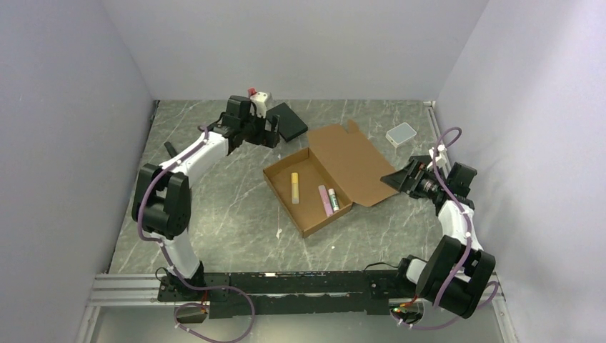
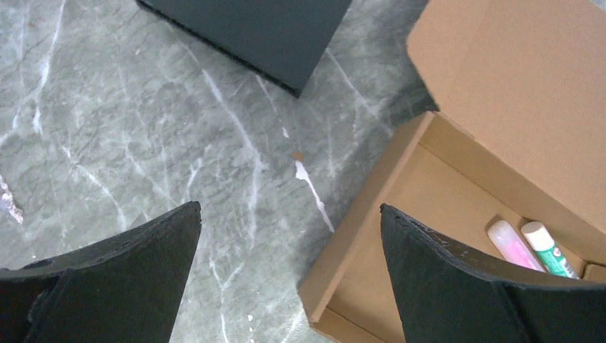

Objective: Fold the paper box

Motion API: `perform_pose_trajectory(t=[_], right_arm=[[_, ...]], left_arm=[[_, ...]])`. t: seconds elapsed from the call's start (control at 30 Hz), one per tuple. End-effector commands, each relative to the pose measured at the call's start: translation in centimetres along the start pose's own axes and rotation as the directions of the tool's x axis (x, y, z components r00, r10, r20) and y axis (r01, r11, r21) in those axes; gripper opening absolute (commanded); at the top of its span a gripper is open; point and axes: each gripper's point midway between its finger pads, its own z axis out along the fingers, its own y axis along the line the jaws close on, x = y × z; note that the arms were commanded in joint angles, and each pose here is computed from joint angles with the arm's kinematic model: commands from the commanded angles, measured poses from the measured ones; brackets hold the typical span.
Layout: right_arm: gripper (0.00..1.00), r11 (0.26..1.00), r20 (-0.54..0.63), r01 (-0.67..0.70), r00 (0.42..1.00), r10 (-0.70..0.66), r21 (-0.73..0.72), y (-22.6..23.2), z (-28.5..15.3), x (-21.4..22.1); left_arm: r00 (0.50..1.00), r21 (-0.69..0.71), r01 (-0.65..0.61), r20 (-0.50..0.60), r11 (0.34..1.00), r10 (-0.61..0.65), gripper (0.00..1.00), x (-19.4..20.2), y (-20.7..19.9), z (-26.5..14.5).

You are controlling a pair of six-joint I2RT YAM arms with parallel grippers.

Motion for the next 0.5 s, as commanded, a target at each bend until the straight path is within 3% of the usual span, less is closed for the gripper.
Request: perform_pose_trajectory(t=[0.0, 0.2, 0.47], right_arm=[[0.93, 0.955, 0.126, -0.163, 0.983, 0.134, 0.248, -4.1, -0.2, -2.2], [0.84, 0.903, 0.121, -0.292, 0.956, 0.267, 0.315, -6.5, 0.4, -1.6], [0.75, 0.875, 0.059, -0.336, 0.939, 0.338, 0.349, -7.5, 2.4, 0.0]], left_arm=[[1.0, 0.026, 0.015, 0.016, 1.0, -0.016, 1.0, -1.3, 0.0, 0.1], [1.0, 0.019, 0.008, -0.018, 1.0, -0.008, 0.97, -0.3, 0.3, 0.8], [1.0, 0.027, -0.013, -0.015, 1.0, 0.013, 0.94, -0.1, 0.4, 1.4]])
